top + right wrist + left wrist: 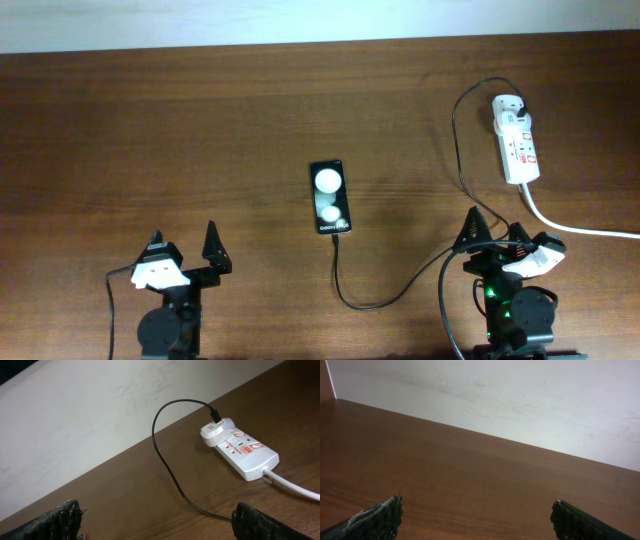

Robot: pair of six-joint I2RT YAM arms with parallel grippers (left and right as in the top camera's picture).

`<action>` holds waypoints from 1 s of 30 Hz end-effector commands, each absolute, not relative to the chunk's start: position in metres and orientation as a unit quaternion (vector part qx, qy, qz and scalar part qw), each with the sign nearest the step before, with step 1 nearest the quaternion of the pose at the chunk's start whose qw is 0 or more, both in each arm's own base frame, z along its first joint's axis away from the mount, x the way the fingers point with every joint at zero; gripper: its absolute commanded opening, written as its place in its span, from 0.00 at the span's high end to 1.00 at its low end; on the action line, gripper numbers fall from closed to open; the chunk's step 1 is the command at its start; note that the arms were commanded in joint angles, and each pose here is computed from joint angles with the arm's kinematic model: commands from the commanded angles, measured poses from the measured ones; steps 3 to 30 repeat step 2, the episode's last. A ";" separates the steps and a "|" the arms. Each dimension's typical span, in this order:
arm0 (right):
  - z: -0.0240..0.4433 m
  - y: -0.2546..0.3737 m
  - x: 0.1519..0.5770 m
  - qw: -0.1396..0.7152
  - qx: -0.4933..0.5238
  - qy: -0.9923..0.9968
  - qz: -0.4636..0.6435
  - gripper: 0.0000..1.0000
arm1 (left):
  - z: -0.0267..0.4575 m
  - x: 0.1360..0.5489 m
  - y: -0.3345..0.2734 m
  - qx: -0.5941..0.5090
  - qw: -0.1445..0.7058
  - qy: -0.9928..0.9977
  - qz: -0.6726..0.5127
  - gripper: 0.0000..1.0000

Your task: Plug charger to phone and switch on socket

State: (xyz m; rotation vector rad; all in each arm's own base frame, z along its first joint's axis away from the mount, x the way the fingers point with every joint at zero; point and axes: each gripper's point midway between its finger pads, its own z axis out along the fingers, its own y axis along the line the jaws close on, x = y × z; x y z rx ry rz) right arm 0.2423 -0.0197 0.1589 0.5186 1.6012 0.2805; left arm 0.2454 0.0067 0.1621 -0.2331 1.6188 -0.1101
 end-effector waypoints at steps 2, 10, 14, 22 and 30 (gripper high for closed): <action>0.157 -0.019 0.242 0.658 0.226 0.708 0.122 0.02 | 0.160 0.246 0.006 -0.099 0.682 0.723 -0.048 0.01; 0.157 -0.019 0.242 0.658 0.226 0.708 0.122 0.02 | 0.160 0.246 0.006 -0.099 0.682 0.723 -0.048 0.01; 0.157 -0.019 0.242 0.658 0.226 0.708 0.122 0.02 | 0.160 0.246 0.006 -0.099 0.682 0.723 -0.048 0.01; 0.157 -0.019 0.242 0.658 0.226 0.708 0.122 0.02 | 0.160 0.246 0.006 -0.099 0.682 0.723 -0.048 0.01; 0.157 -0.019 0.242 0.658 0.226 0.708 0.122 0.02 | 0.160 0.246 0.006 -0.099 0.682 0.723 -0.048 0.01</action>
